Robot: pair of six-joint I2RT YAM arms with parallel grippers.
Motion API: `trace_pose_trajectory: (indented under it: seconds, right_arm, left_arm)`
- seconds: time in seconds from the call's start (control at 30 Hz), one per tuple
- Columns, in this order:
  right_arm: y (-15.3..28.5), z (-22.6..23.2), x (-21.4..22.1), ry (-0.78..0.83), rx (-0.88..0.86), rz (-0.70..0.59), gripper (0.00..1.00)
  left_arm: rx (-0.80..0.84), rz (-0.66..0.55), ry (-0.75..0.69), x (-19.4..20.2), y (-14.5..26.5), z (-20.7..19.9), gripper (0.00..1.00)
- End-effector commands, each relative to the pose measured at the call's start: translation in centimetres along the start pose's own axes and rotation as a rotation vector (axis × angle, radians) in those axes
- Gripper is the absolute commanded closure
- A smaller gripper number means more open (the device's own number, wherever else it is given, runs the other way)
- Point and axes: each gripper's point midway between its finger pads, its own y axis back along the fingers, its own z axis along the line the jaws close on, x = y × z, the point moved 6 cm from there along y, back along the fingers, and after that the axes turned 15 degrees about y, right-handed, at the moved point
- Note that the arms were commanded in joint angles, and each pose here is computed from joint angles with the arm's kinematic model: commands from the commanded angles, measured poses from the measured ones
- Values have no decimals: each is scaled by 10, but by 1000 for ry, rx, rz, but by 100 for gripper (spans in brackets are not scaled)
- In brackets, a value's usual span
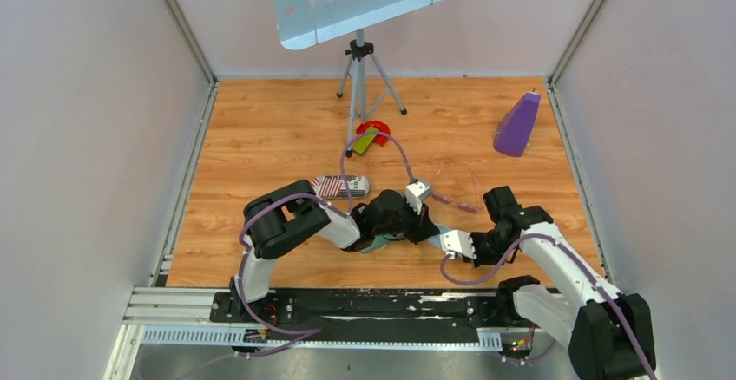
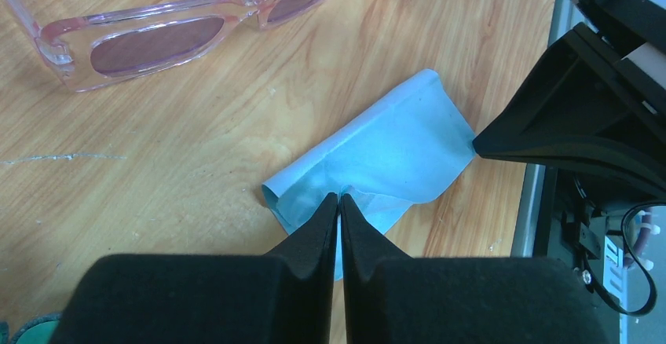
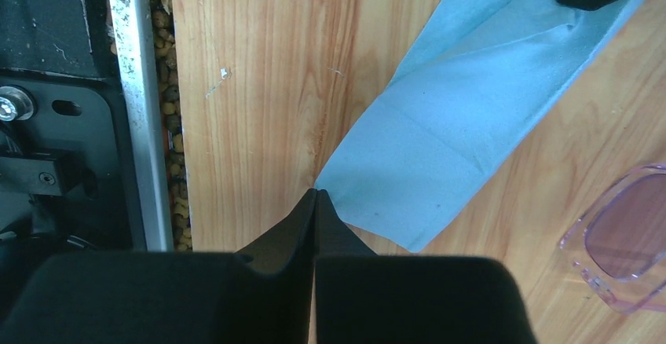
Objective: Organize the sunglasses
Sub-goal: Fold the glasses cleaning cloth at the center of the board.
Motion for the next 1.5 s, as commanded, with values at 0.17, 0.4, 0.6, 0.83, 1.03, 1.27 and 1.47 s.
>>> trace_pose_trajectory:
  seconds: [0.17,0.4,0.6,0.83,1.03,1.27,1.47]
  right_arm:
    - [-13,7,1,2,-44,-20,100]
    - [-13,3,3,0,-25,-2,100]
    - [-12,2,3,2,-15,1,100]
    - [-14,3,4,-5,-21,0,99]
    - [-7,4,4,0,-15,27,85]
    - [10,4,0,27,10,54,77]
    - [10,-10,-4,-28,40,15,86]
  left_arm:
    - [-14,-21,-6,-6,0,2,93]
    - [-39,-25,-26,-8,-1,5,92]
    - [-37,-26,-24,-7,1,5,92]
    - [-30,-37,-30,-9,3,3,92]
    - [-30,-37,-29,-9,3,3,91]
    - [-26,-44,-30,-10,3,2,91]
    - [-25,-46,-30,-10,3,3,90]
